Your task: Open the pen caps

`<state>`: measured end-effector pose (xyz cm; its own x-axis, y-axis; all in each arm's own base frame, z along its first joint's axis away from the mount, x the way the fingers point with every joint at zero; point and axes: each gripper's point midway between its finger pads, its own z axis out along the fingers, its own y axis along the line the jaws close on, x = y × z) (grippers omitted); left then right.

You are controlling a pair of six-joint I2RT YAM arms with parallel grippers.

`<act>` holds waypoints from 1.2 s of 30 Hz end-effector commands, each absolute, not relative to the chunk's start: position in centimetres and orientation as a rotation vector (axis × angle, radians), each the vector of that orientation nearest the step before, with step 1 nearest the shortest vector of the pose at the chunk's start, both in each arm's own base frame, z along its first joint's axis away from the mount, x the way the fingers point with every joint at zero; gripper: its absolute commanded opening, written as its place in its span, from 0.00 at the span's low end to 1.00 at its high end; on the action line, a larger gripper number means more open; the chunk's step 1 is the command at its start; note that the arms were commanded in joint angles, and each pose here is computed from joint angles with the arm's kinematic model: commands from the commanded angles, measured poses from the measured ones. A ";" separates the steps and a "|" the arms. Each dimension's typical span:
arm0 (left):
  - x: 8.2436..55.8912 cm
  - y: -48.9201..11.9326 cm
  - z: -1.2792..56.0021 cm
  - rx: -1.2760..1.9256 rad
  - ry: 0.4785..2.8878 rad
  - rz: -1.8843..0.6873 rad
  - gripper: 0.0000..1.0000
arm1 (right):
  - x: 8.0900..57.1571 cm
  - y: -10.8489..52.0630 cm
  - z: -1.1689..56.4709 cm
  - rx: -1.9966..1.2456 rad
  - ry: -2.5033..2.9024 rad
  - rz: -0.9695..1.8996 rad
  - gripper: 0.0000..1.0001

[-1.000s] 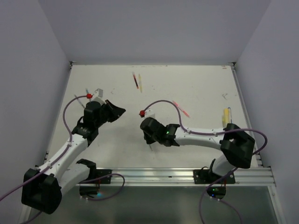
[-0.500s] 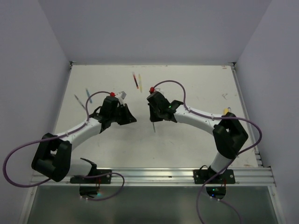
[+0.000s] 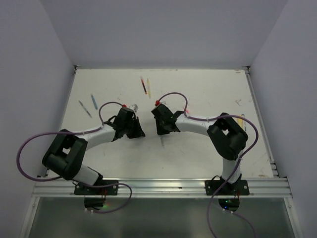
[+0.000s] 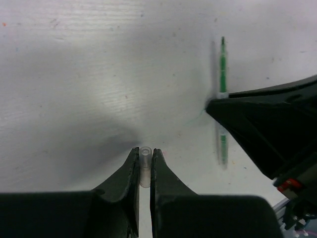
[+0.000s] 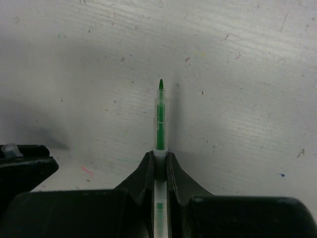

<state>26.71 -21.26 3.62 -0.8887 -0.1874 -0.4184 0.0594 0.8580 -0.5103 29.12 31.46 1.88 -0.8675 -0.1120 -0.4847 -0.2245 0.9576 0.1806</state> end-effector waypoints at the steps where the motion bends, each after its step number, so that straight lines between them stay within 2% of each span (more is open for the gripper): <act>1: 27.0 -19.9 2.0 -0.141 2.602 -0.588 0.00 | 29.8 30.7 2.0 -0.225 2.583 0.262 0.00; 8: 26.0 -18.5 -0.7 -0.173 2.716 -0.321 0.02 | 29.1 29.4 1.4 -0.262 2.585 0.169 0.03; 12: 25.1 -18.5 -1.5 -0.167 2.743 -0.261 0.11 | 28.7 29.5 0.9 -0.278 2.586 0.174 0.09; 22: 23.1 -17.9 -3.0 -0.159 2.806 -0.171 0.19 | 28.1 30.3 0.4 -0.283 2.603 0.246 0.22; 36: 21.8 -16.7 -3.8 -0.173 2.844 -0.104 0.26 | 27.6 30.8 -0.1 -0.334 2.629 0.278 0.24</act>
<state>27.50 -21.82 1.27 -0.8740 -0.1982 -0.4437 -0.0485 0.9440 -0.3262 29.00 31.73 1.74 -0.8331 -0.1409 -0.5349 -0.2648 0.9506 0.1621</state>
